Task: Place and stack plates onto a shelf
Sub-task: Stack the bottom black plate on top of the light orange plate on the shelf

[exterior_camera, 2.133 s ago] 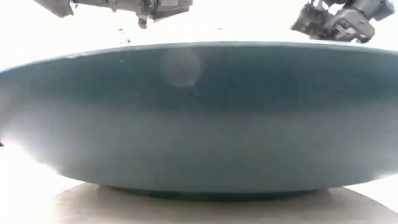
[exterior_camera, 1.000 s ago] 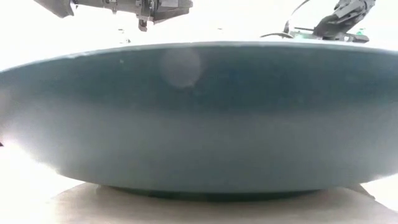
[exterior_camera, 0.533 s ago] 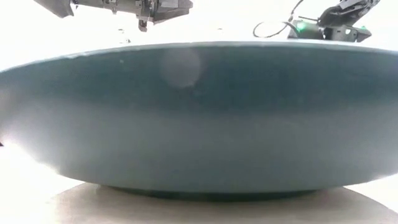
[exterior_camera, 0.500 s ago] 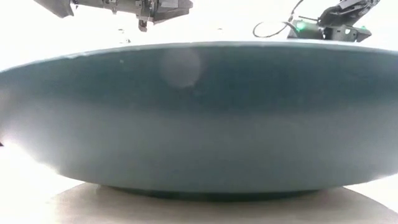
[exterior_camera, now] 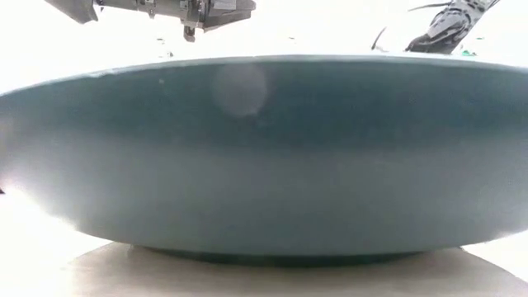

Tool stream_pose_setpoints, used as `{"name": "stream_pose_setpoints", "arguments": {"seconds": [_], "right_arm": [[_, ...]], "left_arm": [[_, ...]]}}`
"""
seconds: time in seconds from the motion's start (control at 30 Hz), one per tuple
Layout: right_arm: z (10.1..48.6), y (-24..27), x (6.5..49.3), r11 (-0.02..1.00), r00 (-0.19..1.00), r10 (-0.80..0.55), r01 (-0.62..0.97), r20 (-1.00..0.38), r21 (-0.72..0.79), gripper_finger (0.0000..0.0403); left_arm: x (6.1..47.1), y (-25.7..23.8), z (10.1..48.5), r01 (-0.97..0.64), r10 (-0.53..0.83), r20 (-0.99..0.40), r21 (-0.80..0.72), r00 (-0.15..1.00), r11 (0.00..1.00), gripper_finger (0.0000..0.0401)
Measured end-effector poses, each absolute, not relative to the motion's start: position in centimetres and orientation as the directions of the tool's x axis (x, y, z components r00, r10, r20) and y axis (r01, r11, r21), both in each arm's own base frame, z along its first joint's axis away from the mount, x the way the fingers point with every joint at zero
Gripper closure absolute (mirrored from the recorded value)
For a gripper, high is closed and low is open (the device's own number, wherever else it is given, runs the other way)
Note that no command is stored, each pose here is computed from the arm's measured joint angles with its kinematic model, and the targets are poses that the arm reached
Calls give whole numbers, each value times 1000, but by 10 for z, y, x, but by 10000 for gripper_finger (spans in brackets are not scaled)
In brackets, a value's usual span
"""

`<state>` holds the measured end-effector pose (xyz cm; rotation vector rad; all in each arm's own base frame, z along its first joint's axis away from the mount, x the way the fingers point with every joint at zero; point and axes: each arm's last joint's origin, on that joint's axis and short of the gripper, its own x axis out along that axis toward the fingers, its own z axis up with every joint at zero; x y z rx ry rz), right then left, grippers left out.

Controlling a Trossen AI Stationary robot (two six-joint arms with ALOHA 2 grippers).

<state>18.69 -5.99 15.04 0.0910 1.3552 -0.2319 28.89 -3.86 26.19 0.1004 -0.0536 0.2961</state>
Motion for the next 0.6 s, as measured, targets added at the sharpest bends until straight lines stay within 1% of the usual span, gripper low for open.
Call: {"name": "stream_pose_setpoints", "arguments": {"seconds": [0.07,0.13,0.27,0.3,0.47,0.6], "right_arm": [[149,-59,186,972,180,-105,226,-978,-63,275],[149,-58,184,973,165,-89,223,-982,-51,301],[150,-57,181,976,145,-63,216,-987,-31,376],[152,-57,180,976,154,-61,214,-986,-27,387],[165,-54,177,979,232,-55,202,-971,-7,396],[194,-53,176,976,325,-67,220,-943,7,402]], "left_arm": [[289,-39,262,-294,289,68,91,955,951,279],[289,-39,262,-294,289,67,91,955,951,279],[289,-39,262,-294,289,68,91,955,952,279],[289,-39,262,-294,289,68,90,955,951,279],[289,-39,262,-294,289,68,87,955,952,279],[289,-39,262,-294,289,68,86,955,952,279]]}}
